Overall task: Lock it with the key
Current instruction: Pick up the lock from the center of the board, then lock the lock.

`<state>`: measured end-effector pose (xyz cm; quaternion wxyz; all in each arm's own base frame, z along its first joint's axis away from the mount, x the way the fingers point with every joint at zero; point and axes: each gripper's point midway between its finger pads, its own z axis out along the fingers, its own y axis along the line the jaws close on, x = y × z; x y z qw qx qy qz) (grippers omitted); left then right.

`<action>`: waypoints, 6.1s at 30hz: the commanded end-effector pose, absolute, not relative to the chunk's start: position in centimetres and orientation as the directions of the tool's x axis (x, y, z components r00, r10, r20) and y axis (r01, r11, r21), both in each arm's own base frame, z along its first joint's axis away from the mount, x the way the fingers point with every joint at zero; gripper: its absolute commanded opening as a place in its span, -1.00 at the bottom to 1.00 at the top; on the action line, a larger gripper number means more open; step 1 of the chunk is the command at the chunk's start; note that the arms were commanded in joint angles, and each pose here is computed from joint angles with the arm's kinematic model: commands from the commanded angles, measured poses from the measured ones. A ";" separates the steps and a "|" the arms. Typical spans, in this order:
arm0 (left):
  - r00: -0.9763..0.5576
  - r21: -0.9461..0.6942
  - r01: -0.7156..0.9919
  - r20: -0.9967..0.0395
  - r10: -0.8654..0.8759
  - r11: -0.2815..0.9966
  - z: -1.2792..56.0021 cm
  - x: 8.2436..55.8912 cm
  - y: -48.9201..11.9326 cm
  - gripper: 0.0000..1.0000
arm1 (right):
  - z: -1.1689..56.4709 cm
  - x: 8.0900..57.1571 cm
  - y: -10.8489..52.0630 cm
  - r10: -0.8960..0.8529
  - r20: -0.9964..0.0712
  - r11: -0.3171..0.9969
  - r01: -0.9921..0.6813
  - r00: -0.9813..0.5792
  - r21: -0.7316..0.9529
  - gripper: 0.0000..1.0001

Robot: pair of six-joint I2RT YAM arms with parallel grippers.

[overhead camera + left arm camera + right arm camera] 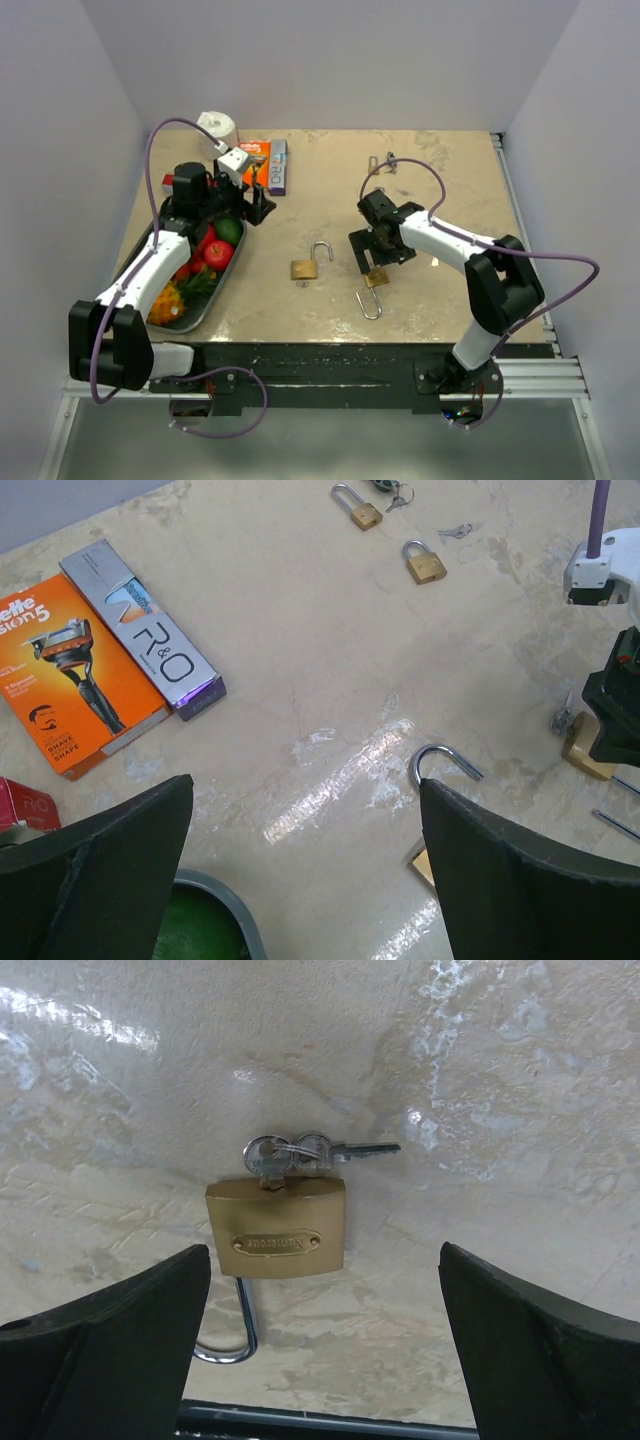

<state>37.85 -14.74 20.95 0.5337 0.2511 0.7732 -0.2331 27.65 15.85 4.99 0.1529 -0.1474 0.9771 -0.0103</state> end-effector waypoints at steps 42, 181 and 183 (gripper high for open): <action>-0.273 -0.114 0.787 -0.946 0.177 0.606 21.3 36.5 -18.4 0.98 | 11.8 35.7 22.6 -0.121 -0.507 0.961 -0.228 -0.854 0.156 -1.00; 0.136 0.126 0.980 -0.989 0.056 -0.155 31.0 26.9 -35.1 -1.00 | 27.0 26.2 25.9 -0.286 -0.956 -0.100 -0.994 0.062 -0.035 -1.00; 0.158 0.148 0.977 -0.986 0.052 -0.153 30.8 26.7 -35.7 -1.00 | 27.1 25.9 26.2 -0.278 -0.959 -0.116 -0.993 0.050 -0.018 -1.00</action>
